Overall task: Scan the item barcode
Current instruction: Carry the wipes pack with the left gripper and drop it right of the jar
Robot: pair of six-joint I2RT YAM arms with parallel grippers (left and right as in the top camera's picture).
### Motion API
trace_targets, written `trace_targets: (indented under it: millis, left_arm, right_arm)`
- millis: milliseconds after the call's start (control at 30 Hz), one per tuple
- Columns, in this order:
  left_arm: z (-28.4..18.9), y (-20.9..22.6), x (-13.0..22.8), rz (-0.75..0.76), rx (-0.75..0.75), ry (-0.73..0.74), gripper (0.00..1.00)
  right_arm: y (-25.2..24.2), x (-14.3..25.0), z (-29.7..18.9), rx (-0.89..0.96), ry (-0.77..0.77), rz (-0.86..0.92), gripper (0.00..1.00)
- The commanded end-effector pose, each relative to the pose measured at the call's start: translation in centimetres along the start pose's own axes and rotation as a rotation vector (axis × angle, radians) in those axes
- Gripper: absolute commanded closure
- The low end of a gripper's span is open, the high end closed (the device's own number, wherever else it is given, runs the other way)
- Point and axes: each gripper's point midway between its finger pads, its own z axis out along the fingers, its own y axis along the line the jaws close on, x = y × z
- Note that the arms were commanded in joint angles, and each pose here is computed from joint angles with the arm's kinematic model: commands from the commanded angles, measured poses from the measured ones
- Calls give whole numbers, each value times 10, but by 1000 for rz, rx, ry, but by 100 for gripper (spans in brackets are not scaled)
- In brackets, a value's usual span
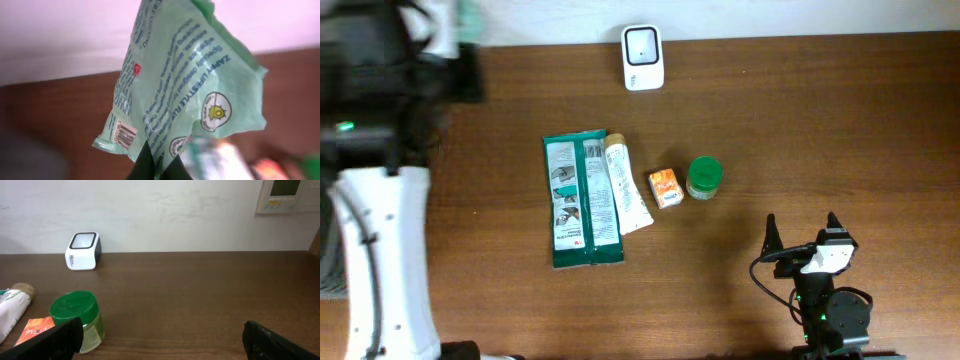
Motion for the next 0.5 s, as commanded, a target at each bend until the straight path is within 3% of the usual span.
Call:
trace_targets:
  millis: [0, 167, 300, 467]
  left_arm:
    - [39, -106, 27, 62, 296, 122, 100]
    - [104, -234, 94, 232, 480, 318, 100]
    - [150, -315, 143, 344, 553, 358, 100]
    - [175, -360, 171, 513, 454, 295, 100]
  right_arm:
    - [1, 2, 0, -5, 4, -3, 2]
    - [1, 2, 0, -5, 4, -3, 2]
    - [1, 2, 0, -5, 4, -3, 2]
    - [1, 2, 0, -5, 4, -3, 2]
